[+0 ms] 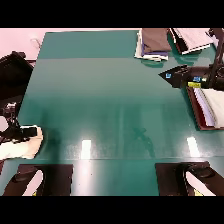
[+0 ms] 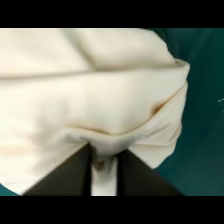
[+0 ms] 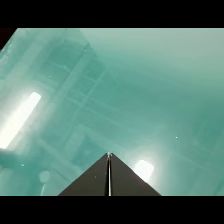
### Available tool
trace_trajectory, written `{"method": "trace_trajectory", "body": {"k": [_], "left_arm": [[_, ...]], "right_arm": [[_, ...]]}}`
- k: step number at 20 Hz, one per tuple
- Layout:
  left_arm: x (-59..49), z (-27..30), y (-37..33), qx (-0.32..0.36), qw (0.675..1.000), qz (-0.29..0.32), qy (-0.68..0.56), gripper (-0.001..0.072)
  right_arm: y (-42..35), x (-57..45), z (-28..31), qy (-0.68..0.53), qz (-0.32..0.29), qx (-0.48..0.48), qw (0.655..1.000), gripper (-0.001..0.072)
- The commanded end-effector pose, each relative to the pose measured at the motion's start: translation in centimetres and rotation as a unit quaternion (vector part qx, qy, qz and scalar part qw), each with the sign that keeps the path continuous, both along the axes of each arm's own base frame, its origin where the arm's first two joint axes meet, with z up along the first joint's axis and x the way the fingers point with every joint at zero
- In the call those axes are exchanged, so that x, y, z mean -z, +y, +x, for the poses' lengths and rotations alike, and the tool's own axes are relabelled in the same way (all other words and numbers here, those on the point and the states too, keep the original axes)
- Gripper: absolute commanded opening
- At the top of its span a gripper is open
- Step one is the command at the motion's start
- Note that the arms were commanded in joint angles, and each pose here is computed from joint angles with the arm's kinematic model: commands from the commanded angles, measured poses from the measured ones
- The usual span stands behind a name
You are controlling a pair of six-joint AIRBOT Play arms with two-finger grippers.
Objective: Fold the shirts.
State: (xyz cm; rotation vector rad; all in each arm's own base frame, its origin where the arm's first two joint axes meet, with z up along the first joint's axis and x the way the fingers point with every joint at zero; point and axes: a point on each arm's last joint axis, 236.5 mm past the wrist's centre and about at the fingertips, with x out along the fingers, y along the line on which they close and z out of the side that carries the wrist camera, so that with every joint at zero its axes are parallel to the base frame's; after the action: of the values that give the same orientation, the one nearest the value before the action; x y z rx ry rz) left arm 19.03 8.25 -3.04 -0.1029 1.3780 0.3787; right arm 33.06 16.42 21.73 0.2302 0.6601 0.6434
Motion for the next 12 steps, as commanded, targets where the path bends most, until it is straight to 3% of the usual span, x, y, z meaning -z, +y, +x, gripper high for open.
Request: {"method": "trace_trajectory", "body": {"k": [1, 5, 9, 12], "left_arm": [[-1.7, 0.7, 0.1, -0.018, 1.000, -0.003, -0.016, 0.0025], [-14.6, 8.0, -3.2, 0.030, 0.978, -0.058, -0.197, 0.0023], [-30.5, 10.8, -10.8, 0.157, 0.907, -0.102, -0.378, 0.0022], [-36.3, 11.0, -17.1, 0.255, 0.861, -0.133, -0.419, 0.0022]], "right_arm": [[0.0, -0.1, 0.0, -0.002, 0.001, 0.001, 1.000, 0.0023], [0.0, -3.4, 0.2, -0.041, 0.009, 0.004, 0.999, 0.0022], [-0.5, -10.1, 0.9, -0.121, 0.017, 0.017, 0.992, 0.0022], [-1.2, -13.4, 1.5, -0.152, 0.016, 0.023, 0.988, 0.0022]]}}
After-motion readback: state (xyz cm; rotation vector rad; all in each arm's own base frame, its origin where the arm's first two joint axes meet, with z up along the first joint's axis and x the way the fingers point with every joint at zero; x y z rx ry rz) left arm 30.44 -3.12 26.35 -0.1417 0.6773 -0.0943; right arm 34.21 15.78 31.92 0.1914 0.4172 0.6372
